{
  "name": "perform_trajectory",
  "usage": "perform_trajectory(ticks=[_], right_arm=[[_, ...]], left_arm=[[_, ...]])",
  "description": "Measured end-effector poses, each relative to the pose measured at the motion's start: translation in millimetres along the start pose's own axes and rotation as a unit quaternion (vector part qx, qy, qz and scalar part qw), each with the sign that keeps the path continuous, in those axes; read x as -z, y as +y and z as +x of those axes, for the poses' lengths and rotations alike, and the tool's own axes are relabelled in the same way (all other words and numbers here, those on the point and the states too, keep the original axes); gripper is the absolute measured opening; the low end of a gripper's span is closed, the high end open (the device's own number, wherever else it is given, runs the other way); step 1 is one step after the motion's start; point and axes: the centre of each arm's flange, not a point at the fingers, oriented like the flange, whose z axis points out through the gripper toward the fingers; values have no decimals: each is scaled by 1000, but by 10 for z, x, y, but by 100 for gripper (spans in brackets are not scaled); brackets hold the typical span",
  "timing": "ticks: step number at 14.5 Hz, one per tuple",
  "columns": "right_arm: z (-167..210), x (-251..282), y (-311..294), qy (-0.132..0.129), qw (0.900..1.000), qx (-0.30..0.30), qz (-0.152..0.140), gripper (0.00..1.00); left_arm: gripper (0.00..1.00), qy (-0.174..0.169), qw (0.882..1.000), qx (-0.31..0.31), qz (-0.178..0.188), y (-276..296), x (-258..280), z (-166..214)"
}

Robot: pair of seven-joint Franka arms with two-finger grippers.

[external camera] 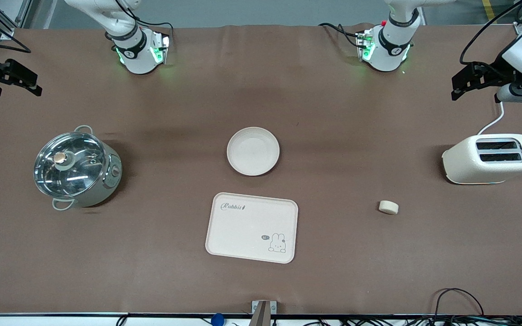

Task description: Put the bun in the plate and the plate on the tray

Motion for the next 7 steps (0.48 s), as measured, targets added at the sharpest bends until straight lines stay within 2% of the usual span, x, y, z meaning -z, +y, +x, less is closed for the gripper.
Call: perform_trajectory(ticks=[5, 7], right_arm=[[1, -1, -8, 0, 1000, 0, 4, 100], [23, -17, -75, 4, 999, 3, 32, 100]], left_arm=[[100, -1, 1000, 0, 0, -3, -16, 18], [100, -8, 1000, 1, 4, -31, -91, 113]])
